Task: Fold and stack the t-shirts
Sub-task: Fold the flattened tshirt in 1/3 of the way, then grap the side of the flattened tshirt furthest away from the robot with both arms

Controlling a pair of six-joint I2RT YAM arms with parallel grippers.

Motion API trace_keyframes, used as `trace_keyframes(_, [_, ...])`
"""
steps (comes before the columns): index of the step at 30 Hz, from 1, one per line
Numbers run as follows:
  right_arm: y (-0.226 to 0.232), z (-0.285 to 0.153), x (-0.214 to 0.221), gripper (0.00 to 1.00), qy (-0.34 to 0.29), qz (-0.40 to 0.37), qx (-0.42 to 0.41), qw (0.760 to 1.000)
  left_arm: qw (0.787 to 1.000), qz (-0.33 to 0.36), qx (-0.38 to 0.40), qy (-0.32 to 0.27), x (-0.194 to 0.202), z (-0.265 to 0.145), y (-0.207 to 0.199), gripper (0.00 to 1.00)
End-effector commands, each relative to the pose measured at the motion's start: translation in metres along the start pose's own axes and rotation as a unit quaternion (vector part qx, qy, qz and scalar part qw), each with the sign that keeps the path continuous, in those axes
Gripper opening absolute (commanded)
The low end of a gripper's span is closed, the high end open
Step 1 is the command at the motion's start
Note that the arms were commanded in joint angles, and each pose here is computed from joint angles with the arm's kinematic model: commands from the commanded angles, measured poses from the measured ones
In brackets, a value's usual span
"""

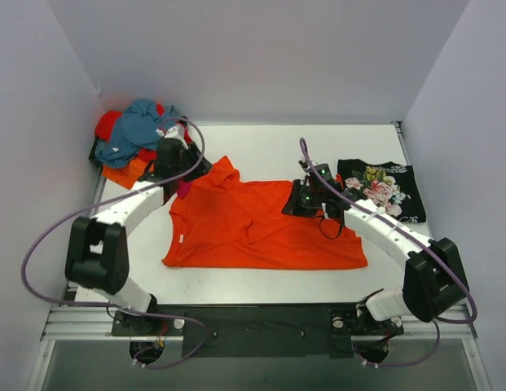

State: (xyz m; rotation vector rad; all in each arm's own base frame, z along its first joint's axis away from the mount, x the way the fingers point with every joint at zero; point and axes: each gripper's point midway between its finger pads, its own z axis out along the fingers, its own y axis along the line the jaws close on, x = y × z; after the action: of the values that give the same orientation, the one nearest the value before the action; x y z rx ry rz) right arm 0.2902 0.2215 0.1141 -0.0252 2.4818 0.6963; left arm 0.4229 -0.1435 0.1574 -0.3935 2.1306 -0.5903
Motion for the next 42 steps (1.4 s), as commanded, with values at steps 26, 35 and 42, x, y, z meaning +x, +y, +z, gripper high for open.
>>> trace_keyframes(26, [-0.024,-0.025,-0.029,0.0,-0.026,0.051,-0.021,0.998,0.979,0.157,0.061,0.111,0.006,0.204,-0.016,0.52])
trace_keyframes(35, [-0.027,-0.026,-0.034,0.0,-0.023,0.065,-0.021,0.997,0.98,0.139,0.053,0.131,0.011,0.218,0.004,0.28])
trace_keyframes(42, [-0.033,-0.025,-0.042,0.0,-0.021,0.079,-0.01,0.997,0.978,0.146,0.07,0.129,0.009,0.219,0.002,0.0])
